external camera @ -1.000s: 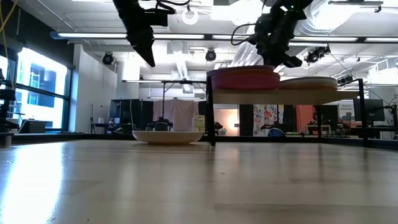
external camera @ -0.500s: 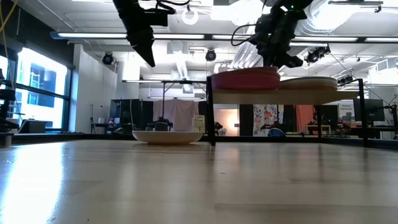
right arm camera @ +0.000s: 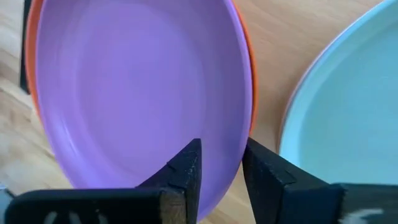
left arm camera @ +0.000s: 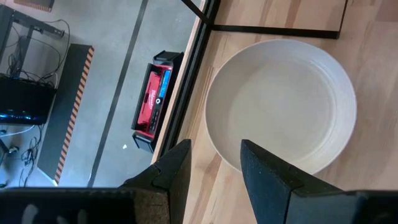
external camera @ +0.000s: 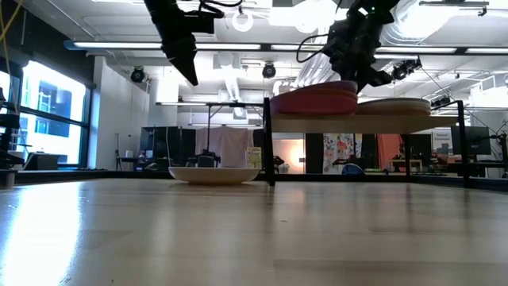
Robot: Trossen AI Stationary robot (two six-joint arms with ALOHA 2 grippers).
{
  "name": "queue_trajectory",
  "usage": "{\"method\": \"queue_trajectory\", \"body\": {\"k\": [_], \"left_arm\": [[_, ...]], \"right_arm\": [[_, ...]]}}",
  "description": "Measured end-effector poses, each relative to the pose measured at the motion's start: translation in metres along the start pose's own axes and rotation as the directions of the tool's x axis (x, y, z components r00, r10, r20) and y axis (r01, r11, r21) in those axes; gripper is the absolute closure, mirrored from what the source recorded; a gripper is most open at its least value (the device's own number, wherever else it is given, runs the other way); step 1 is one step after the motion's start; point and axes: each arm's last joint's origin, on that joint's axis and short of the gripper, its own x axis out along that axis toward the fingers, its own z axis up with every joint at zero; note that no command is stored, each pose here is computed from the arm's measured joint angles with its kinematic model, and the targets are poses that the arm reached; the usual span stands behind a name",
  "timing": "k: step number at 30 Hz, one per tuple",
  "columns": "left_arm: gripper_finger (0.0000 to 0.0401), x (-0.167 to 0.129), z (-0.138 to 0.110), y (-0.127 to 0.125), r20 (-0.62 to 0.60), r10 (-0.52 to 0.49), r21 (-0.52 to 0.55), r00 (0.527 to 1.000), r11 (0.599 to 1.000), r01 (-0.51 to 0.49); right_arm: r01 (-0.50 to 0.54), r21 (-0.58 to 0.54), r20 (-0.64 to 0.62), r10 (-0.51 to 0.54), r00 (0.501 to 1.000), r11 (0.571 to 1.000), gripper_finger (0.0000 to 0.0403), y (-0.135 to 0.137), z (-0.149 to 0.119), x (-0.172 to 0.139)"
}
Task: Place and stack plates onto a shelf
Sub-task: Stack the purple plate on top of the orange plate on the shelf
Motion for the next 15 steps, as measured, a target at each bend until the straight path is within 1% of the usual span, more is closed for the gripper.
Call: {"method": "queue_trajectory", "body": {"k": [3,6,10,15], "left_arm": [[0.0275,0.0,0.0,0.0,0.0,0.0,0.0,1.0,1.0,0.0],[0.0275,0.0,0.0,0.0,0.0,0.0,0.0,1.0,1.0,0.0],[0.0275,0.0,0.0,0.0,0.0,0.0,0.0,1.0,1.0,0.0],[0.0275,0.0,0.0,0.0,0.0,0.0,0.0,1.0,1.0,0.0]], "right_arm": [[-0.028,-0.002,-0.006,0.028,1.0,1.0,0.0311,0.001,-0.002,-0.002],[-0.03,-0.023,0.016,0.03,0.999,0.999,0.0311,0.001,-0.006,-0.01],[-0.038,-0.005,0.05,0.038,0.998,0.999,0.0311,0.0,-0.012,-0.021],[-0.016,-0.004,0.065,0.017,0.998,1.0,0.0311,-0.001,-0.013,-0.023]]}}
